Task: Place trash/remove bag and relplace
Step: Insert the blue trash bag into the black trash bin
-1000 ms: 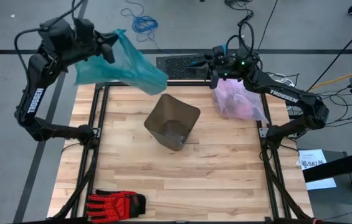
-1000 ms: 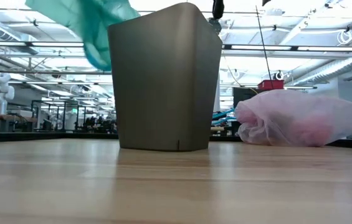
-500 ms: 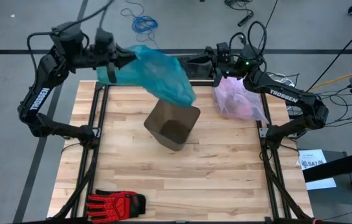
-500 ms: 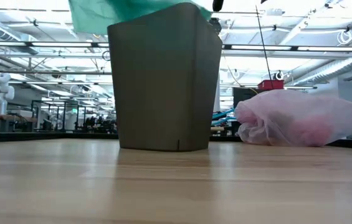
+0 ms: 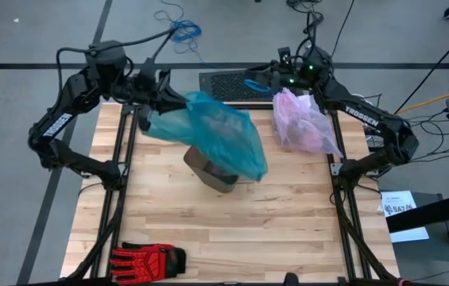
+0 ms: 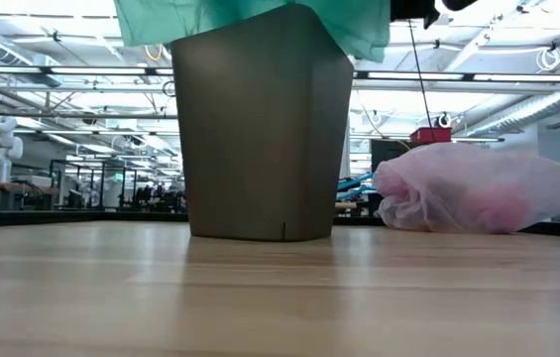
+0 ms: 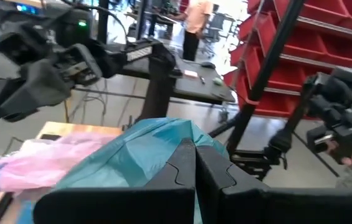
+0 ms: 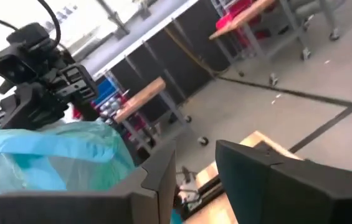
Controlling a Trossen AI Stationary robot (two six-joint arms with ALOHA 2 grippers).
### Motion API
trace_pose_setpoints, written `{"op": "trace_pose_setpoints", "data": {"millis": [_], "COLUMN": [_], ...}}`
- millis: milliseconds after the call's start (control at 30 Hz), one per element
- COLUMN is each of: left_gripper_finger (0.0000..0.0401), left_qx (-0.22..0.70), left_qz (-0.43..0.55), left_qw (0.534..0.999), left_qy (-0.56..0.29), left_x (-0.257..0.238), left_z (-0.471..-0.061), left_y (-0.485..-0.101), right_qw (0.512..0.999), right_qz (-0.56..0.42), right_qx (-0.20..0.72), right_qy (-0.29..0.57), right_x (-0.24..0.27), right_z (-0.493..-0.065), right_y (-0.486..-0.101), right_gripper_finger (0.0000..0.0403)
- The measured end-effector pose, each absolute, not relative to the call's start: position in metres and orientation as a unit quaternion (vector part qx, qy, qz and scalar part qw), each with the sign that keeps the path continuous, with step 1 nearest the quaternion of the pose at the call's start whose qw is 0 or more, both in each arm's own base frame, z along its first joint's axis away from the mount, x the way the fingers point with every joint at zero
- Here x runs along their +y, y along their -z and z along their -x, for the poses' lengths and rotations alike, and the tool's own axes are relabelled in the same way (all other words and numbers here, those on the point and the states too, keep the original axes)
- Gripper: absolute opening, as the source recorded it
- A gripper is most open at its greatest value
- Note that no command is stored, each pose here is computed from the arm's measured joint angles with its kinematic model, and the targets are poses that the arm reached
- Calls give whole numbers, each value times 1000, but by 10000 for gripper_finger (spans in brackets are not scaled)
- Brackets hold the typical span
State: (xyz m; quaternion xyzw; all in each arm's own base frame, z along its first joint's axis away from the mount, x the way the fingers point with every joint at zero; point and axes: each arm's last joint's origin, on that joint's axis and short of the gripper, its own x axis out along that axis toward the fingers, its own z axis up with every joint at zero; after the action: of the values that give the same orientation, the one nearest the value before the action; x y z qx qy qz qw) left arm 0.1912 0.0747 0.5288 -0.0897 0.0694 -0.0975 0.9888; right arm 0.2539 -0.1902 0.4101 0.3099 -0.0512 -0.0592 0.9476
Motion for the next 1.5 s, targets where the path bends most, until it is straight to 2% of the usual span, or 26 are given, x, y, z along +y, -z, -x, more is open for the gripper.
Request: {"op": "trace_pose_setpoints", "data": {"millis": [133, 300, 500, 767, 933, 1233, 1333, 1500], "left_gripper_finger": [0, 0, 0, 0, 0, 0, 0, 0], "left_qx": [81, 92, 100, 93, 90, 76, 82, 90], "left_qz": [94, 98, 102, 97, 96, 100, 104, 117], "left_qw": [985, 982, 980, 979, 980, 978, 977, 975], "left_qy": [117, 130, 138, 150, 150, 168, 168, 166], "left_x": [71, 68, 68, 69, 70, 74, 76, 79], "left_z": [-202, -213, -224, -236, -239, -251, -258, -265], "left_y": [-525, -520, -516, -514, -513, -513, -509, -504], "right_qw": [942, 930, 939, 964, 960, 972, 973, 977], "right_qz": [-334, -343, -283, -132, -119, -94, -95, -73], "right_qx": [-18, 36, 11, -77, -83, -120, -113, -94], "right_qy": [4, -127, -194, -219, -238, -181, -177, -179], "right_x": [-194, -184, -167, -145, -132, -123, -123, -122], "right_z": [-261, -280, -304, -316, -321, -334, -346, -360], "right_y": [-400, -388, -387, -399, -400, -407, -413, -426], "right_gripper_finger": [107, 107, 107, 107, 107, 104, 81, 9]}}
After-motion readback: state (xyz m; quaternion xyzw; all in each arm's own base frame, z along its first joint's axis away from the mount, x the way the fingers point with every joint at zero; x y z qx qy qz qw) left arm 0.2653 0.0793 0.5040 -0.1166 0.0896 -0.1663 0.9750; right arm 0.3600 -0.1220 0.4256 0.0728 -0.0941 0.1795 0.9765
